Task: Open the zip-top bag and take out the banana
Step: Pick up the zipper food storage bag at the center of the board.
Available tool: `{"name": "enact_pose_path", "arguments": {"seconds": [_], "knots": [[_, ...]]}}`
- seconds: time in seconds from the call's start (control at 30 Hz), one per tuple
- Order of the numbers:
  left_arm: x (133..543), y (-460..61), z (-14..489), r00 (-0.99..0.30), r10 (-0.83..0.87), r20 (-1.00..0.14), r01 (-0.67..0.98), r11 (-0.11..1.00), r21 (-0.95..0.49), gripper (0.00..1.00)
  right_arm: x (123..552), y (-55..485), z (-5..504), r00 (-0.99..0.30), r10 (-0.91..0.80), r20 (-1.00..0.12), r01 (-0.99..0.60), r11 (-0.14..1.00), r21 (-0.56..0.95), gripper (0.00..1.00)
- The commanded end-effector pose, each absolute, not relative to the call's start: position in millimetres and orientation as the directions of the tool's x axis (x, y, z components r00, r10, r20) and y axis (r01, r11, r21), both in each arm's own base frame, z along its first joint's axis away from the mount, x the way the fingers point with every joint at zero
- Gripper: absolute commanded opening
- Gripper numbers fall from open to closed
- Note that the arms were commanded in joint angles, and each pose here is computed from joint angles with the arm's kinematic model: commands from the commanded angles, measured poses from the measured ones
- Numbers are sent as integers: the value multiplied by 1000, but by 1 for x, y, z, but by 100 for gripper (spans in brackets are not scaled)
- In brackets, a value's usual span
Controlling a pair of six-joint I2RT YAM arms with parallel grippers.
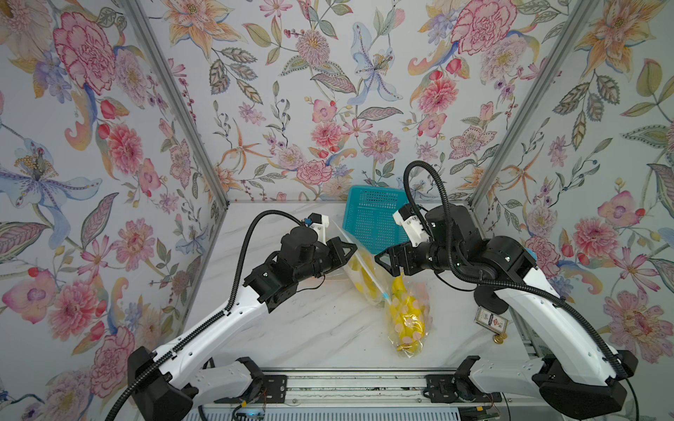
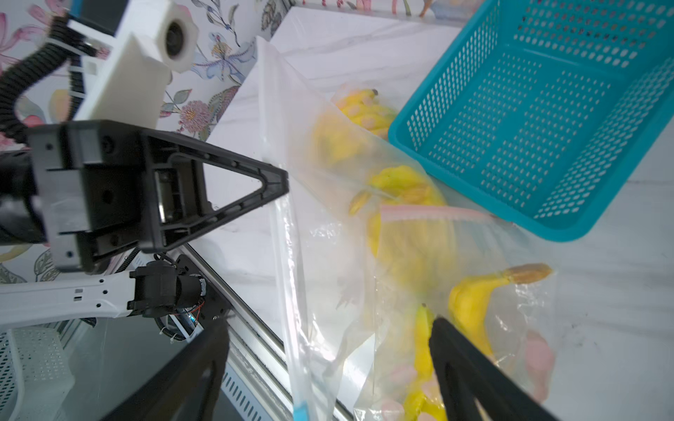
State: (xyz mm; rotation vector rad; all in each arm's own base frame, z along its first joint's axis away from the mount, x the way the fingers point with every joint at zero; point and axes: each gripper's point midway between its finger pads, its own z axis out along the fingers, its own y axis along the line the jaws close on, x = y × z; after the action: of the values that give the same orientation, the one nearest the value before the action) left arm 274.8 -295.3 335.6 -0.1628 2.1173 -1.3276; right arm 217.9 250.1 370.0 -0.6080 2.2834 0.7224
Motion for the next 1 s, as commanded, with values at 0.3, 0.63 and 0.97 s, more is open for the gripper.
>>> {"name": "enact_pose_path", "arguments": {"seconds": [0.3, 0.63, 0.97], "knots": [[299, -301, 361, -785, -456, -418, 187, 469, -863, 3, 177, 244, 324, -652, -540, -532, -679, 728, 94, 98], [296, -293, 332, -813, -451, -368, 135, 469, -873, 3, 199, 225, 291, -711, -457, -534, -579, 812, 76, 79], [295, -293, 324, -822, -451, -347, 117, 463, -878, 4, 213, 262, 295, -684, -461, -566, -633, 761, 145, 75]]}}
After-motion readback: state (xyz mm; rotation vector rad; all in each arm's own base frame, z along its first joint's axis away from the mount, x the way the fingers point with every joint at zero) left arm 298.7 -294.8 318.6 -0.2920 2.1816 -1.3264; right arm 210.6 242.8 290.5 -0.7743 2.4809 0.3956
